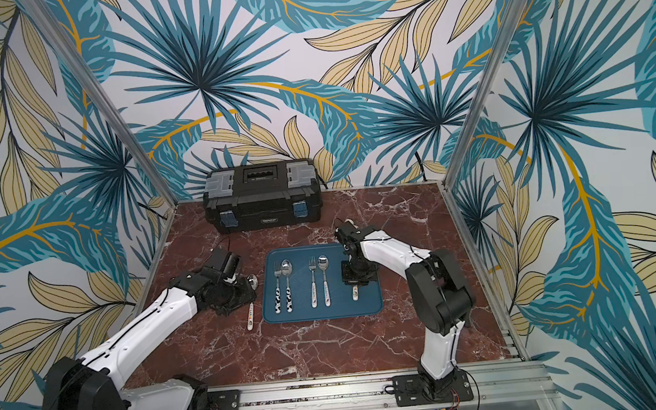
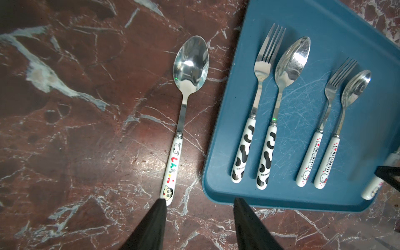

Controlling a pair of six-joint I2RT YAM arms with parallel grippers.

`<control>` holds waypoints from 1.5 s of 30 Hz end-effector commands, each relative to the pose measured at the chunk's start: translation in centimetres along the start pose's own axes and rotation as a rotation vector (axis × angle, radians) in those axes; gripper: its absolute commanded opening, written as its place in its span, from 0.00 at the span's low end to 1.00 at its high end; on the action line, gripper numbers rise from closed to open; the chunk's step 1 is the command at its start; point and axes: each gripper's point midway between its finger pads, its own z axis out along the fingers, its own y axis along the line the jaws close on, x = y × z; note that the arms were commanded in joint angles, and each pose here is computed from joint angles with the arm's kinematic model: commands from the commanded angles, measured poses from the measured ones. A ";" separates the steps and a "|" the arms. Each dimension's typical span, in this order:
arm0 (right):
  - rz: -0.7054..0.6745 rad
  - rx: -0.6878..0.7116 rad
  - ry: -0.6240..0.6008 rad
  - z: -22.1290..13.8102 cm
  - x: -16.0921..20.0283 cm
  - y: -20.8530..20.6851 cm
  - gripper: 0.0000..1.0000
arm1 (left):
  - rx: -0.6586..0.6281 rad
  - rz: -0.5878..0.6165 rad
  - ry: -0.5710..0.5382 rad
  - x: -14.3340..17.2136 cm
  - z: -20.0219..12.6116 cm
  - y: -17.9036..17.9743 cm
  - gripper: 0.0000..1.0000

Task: Set the spoon and fork side by side
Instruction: Place the fork on the tray.

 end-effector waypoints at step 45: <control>-0.024 0.052 0.110 3.3 0.6 2.1 0.08 | 0.007 0.033 0.021 0.2 0.2 -0.1 0.55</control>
